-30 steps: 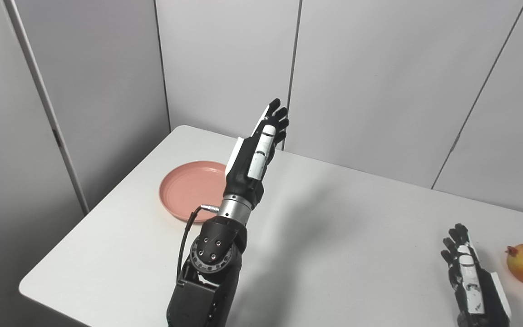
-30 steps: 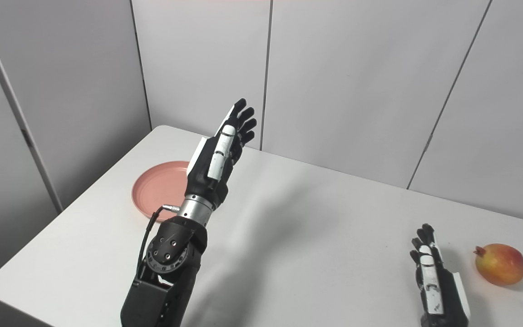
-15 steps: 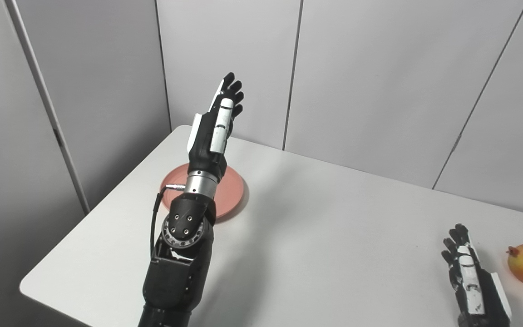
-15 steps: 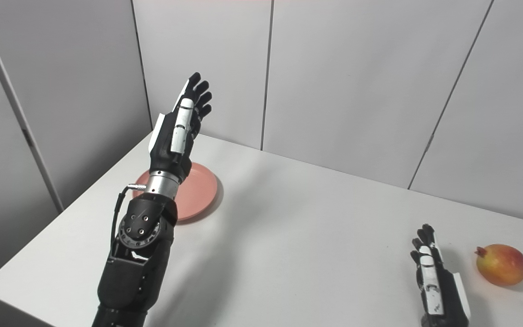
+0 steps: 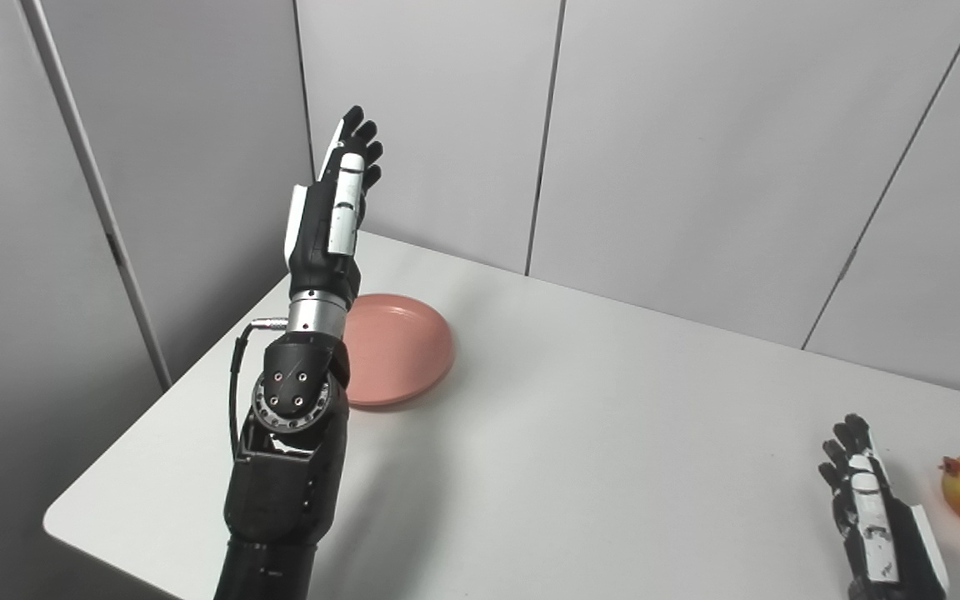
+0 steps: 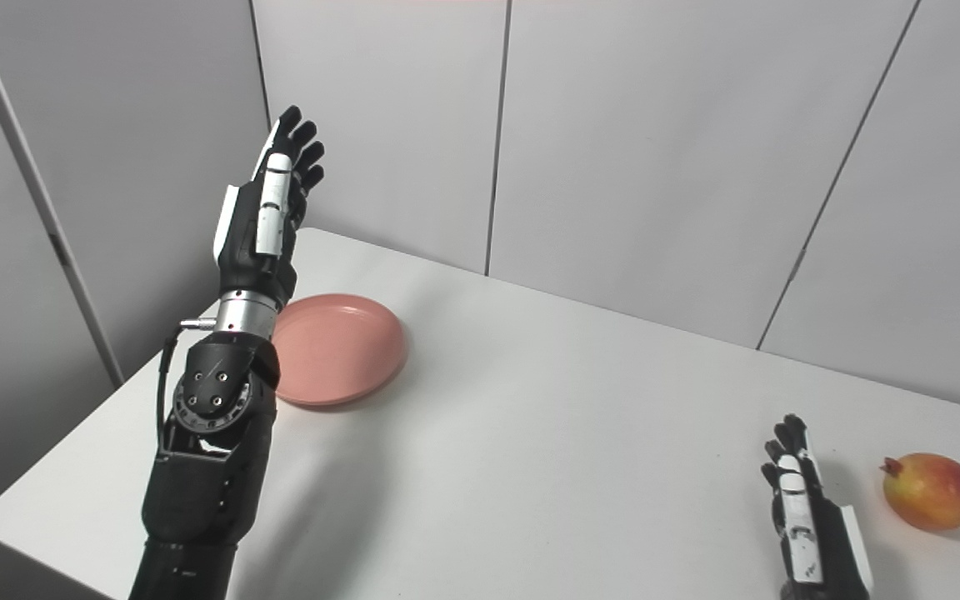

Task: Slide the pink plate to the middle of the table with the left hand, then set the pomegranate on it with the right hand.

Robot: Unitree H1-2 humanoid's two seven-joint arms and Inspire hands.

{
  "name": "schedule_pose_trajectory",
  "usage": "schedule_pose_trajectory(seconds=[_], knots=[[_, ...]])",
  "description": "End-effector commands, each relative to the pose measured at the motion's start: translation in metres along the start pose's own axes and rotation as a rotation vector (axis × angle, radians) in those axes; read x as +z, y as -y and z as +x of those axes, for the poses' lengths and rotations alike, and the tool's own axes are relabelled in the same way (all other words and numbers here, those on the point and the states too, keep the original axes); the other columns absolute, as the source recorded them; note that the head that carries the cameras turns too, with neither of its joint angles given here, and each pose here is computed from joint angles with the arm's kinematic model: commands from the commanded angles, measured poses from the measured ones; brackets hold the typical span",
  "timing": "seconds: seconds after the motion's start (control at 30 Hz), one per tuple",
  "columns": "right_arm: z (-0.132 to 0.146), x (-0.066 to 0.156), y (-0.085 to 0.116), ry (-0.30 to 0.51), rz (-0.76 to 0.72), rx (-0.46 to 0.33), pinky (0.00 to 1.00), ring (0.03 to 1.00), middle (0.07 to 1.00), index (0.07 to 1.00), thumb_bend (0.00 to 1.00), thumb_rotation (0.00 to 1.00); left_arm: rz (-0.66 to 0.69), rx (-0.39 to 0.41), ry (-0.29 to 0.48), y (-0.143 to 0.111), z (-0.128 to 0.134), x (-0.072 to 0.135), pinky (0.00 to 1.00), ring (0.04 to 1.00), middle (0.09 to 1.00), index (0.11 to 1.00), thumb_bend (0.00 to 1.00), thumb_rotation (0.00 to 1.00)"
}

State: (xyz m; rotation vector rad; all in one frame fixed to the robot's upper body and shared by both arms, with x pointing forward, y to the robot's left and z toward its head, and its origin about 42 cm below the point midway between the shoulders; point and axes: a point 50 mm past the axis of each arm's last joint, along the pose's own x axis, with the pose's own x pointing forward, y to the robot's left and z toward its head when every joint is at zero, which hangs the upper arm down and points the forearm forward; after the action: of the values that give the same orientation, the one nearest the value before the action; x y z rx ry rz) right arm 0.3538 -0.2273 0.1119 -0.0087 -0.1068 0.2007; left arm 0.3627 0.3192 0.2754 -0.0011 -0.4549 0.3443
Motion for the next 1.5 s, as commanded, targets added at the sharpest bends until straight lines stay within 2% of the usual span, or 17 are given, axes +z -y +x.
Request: schedule_pose_trajectory(seconds=[0.0, 0.37, 0.5, 0.83, 1.23, 1.47], knots=[[-0.014, -0.016, -0.003, -0.032, 0.03, -0.009, 1.0, 1.0, 1.0, 1.0, 0.07, 1.0, -0.006, 0.014, 0.076, -0.003, 0.012, 0.015, 0.95, 0.945, 0.95, 0.938, 0.39, 1.0], [-0.014, -0.017, -0.002, -0.03, 0.062, -0.006, 1.0, 1.0, 1.0, 1.0, 0.08, 1.0, 0.009, 0.049, 0.054, -0.03, 0.016, 0.01, 0.94, 0.947, 0.95, 0.932, 0.41, 1.0], [-0.014, -0.017, -0.002, -0.03, 0.05, -0.01, 1.0, 1.0, 1.0, 1.0, 0.08, 1.0, -0.043, 0.084, 0.019, -0.042, 0.017, 0.005, 0.94, 0.955, 0.957, 0.944, 0.4, 1.0], [-0.015, -0.017, -0.001, -0.02, 0.072, -0.012, 1.0, 1.0, 1.0, 1.0, 0.05, 1.0, -0.106, 0.127, -0.07, -0.056, 0.012, -0.012, 0.95, 0.951, 0.951, 0.935, 0.37, 1.0], [-0.014, -0.014, -0.002, -0.029, 0.058, -0.007, 1.0, 1.0, 1.0, 1.0, 0.05, 1.0, -0.153, 0.157, -0.126, -0.072, 0.01, -0.036, 0.97, 0.955, 0.959, 0.94, 0.35, 1.0], [-0.016, -0.014, -0.001, -0.033, 0.058, -0.004, 1.0, 1.0, 1.0, 1.0, 0.06, 1.0, -0.135, 0.174, -0.15, -0.081, 0.006, -0.053, 0.99, 0.969, 0.971, 0.944, 0.33, 1.0]])
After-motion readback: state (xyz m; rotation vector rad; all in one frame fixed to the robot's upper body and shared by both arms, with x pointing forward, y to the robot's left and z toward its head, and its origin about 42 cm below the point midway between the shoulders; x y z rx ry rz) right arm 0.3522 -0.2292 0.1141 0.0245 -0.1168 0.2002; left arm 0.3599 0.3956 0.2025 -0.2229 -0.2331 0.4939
